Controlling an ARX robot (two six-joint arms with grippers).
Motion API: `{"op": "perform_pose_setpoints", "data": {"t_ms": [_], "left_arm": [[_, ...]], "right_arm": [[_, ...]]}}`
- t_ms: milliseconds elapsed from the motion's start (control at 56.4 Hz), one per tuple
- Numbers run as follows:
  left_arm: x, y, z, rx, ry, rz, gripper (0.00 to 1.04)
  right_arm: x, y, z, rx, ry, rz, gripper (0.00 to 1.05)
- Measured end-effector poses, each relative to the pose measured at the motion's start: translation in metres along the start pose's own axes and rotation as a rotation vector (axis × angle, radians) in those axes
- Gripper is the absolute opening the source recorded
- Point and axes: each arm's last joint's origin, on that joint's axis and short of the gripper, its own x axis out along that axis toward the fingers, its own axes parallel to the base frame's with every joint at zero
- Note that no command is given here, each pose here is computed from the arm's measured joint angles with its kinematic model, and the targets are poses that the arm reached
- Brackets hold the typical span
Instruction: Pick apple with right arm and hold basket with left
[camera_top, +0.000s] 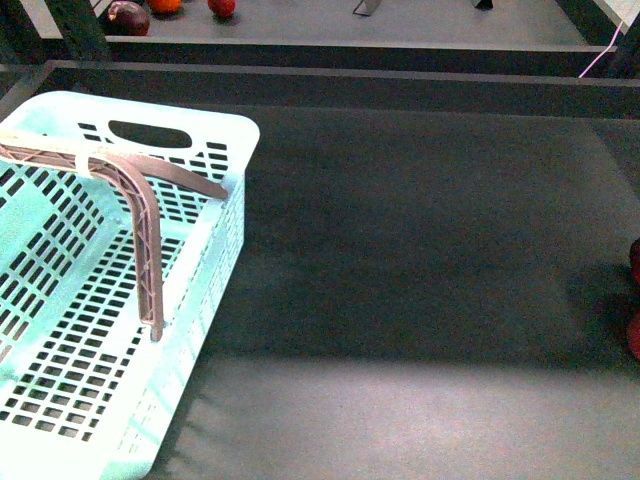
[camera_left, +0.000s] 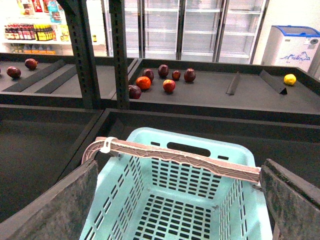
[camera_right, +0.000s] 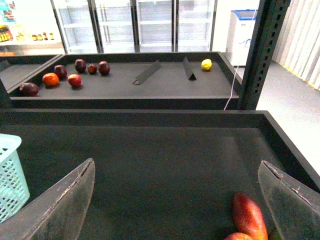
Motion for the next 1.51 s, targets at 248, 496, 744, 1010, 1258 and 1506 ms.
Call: {"op": "perform_pose_setpoints", "data": {"t_ms": [248, 496, 744, 1010, 1258, 1506], "left_arm": [[0.0, 0.0, 0.0, 0.0, 0.0, 0.0, 0.98], [0.0, 0.0, 0.0, 0.0, 0.0, 0.0, 0.98], [0.036, -0.004, 0.024, -0.564, 0.427, 0.24, 0.98], [0.113, 0.004, 0.014, -0.961, 0.531, 0.249, 0.98], [0.178, 0.0, -0.007, -1.108, 0.579, 0.263, 0.98], [0.206, -0.008, -0.02, -1.137, 0.607, 0.293, 0.97]], "right_arm": [[0.0, 0.0, 0.0, 0.0, 0.0, 0.0, 0.96], [0.0, 0.0, 0.0, 0.0, 0.0, 0.0, 0.96], [0.0, 0.0, 0.0, 0.0, 0.0, 0.0, 0.96], [0.0, 0.0, 0.0, 0.0, 0.0, 0.0, 0.96], [0.0, 0.0, 0.0, 0.0, 0.0, 0.0, 0.96], [0.0, 0.0, 0.0, 0.0, 0.0, 0.0, 0.96]]}}
